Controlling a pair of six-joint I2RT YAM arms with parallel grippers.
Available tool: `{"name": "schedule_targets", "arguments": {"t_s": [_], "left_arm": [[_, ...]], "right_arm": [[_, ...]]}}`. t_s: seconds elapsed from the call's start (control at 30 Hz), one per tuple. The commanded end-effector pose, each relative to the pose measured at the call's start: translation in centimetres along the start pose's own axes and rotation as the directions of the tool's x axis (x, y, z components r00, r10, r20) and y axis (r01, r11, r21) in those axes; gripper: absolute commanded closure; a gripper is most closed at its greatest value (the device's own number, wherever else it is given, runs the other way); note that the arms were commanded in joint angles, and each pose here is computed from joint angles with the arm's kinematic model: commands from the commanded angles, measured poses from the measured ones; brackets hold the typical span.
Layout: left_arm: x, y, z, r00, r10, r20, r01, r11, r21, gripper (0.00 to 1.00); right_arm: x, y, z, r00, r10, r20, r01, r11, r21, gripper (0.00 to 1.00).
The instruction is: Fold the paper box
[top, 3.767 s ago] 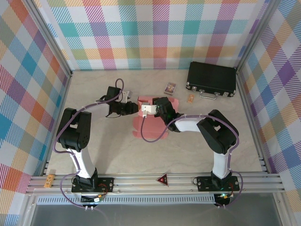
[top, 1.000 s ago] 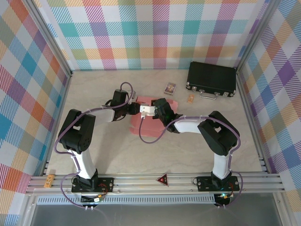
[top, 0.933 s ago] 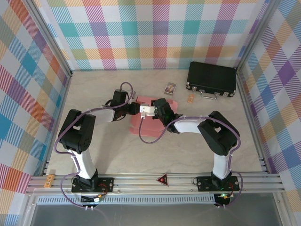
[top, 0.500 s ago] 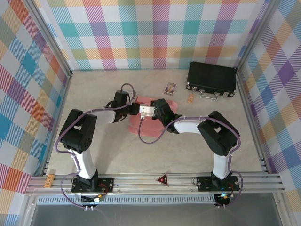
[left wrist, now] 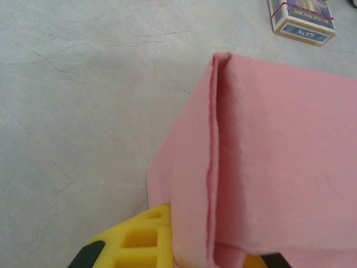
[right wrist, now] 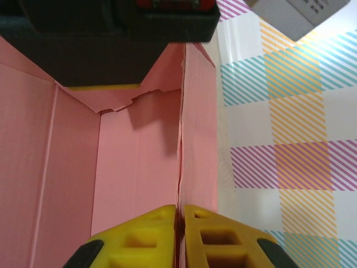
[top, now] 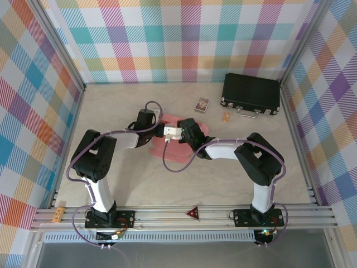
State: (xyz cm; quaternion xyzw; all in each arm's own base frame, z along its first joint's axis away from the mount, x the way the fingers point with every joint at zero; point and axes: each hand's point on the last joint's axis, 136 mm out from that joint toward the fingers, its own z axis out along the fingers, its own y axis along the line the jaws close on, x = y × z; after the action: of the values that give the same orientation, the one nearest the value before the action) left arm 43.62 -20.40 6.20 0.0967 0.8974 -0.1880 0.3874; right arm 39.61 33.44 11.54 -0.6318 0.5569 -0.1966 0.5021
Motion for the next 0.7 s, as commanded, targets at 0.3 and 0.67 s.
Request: {"name": "schedule_targets", "arguments": {"t_s": [0.3,0.67], "left_arm": [[1.4,0.6,-1.3,0.999,0.037,-0.029,-0.039,0.996,-0.075,0.98],[2.3,1.2,-2.9,0.999,0.032,-0.043,-0.038,0.99,-0.138,0.98]], "right_arm": [[-1.3,0.2,-1.9,0.997,0.073,0.039,-0.072,0.996,-0.045,0.59],[-2.6,-3.1,-6.1,0.958,0.262,0.121,-0.259,0.965,-0.039,0.28]]}}
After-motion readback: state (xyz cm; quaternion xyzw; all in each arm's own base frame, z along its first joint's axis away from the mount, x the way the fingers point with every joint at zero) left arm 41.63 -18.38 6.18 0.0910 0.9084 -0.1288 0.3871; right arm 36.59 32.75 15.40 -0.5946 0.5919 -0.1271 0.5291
